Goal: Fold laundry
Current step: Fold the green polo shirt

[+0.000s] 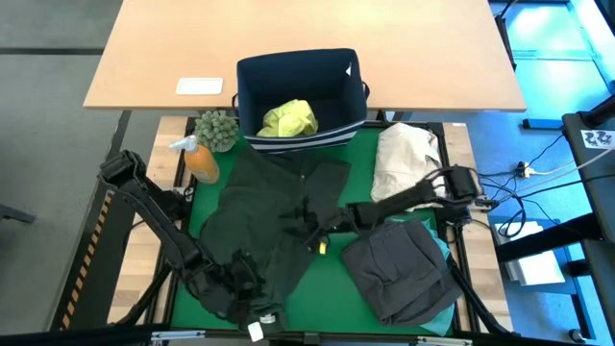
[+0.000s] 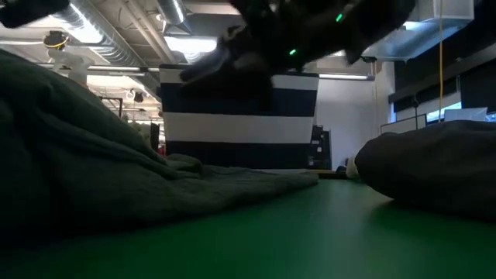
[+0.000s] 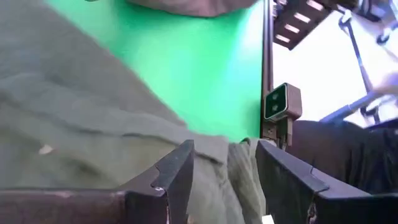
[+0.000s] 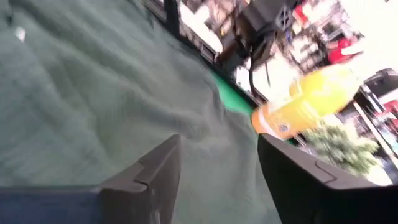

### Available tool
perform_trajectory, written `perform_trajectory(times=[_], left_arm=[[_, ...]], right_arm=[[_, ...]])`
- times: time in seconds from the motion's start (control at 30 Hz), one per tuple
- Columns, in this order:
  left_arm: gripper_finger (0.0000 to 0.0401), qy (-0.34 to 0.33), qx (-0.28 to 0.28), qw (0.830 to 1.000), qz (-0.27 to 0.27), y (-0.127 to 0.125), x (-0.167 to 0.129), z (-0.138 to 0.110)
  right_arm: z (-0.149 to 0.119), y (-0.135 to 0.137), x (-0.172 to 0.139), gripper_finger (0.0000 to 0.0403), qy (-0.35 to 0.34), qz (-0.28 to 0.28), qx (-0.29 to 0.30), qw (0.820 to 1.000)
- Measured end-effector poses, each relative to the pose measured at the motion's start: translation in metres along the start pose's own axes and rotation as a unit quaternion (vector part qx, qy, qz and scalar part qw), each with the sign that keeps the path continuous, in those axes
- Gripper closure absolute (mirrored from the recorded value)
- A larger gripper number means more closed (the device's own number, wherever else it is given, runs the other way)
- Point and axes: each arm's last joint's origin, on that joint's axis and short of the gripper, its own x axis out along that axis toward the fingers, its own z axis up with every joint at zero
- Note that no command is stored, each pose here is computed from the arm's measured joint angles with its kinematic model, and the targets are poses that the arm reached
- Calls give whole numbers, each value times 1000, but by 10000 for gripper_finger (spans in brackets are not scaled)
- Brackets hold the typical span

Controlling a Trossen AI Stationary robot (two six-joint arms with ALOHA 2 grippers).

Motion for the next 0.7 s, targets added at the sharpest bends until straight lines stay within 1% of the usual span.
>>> perform_trajectory(times=[0.07,0.13,0.23,0.33,0.4,0.5,0.63,0.7], left_arm=[[235,11,19,1000,-12,-1,14,-2],[235,30,35,999,-19,0,27,-6],[235,46,51,997,-28,2,42,-8],[235,44,62,997,-24,5,46,-5],[235,40,64,997,-21,7,47,-4],[235,46,73,996,-16,10,49,-2],[235,63,77,995,-14,13,50,-2],[235,62,88,994,-15,13,50,-2]], right_arm=[[11,7,-11,203,22,-5,-12,1000],[20,15,-21,207,41,4,-23,999],[26,32,-30,213,61,43,-34,997],[29,49,-37,230,54,106,-33,992],[31,60,-38,253,40,144,-23,988],[31,71,-41,300,44,171,-23,984],[33,71,-41,371,36,171,-17,985],[33,70,-40,394,37,168,-9,985]])
